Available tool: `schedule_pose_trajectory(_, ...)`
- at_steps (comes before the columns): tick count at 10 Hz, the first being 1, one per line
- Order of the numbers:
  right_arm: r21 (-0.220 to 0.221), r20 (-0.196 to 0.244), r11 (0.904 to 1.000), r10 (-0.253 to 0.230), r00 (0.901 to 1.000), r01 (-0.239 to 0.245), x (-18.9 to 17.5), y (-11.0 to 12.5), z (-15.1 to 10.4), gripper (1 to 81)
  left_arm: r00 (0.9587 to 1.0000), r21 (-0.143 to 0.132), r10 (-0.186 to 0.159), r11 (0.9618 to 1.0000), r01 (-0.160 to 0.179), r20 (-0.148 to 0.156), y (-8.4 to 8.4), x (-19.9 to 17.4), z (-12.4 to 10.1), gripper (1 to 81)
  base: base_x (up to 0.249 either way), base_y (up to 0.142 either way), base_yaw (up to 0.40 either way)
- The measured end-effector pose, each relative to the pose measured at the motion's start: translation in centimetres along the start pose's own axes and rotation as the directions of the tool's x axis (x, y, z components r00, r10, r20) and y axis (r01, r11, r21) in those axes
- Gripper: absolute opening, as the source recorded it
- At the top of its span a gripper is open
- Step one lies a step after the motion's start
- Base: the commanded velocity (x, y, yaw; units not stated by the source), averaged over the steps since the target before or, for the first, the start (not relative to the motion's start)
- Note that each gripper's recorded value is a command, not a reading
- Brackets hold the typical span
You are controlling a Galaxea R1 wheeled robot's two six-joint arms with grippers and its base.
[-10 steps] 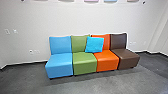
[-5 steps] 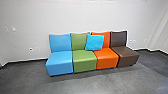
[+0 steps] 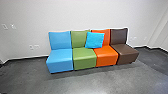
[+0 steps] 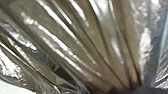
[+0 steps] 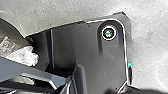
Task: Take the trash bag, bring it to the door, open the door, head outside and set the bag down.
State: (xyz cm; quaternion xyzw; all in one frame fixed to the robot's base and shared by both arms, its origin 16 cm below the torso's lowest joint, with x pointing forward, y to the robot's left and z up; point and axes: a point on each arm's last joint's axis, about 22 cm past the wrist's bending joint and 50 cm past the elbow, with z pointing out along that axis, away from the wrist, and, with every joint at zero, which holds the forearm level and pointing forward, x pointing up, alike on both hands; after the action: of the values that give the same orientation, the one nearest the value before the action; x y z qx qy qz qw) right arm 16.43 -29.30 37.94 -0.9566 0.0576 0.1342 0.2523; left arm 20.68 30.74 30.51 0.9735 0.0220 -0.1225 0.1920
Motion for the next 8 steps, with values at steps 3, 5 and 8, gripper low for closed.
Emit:
schedule_pose_trajectory(3,-0.015,-0.049,0.9996,-0.024,0.9985,0.023,-0.9,-1.5,0.7,81.1,0.9989,-0.047,0.03,0.9984,-0.031,-0.035,5.9,-2.8,1.2,1.0,0.0,0.0,0.0)
schedule_pose_trajectory(5,-0.017,-0.06,0.9995,-0.028,0.9978,0.027,-3.1,-2.9,1.8,81.1,0.9967,-0.041,0.042,0.9982,-0.045,-0.069,7.0,-3.5,0.1,1.0,0.0,0.0,0.0)
schedule_pose_trajectory(8,-0.042,-0.06,0.999,-0.017,0.9981,0.014,-5.4,-3.0,2.2,81.1,0.9983,-0.028,0.035,0.999,-0.036,-0.046,8.1,-7.3,0.4,1.0,0.0,0.0,0.0)
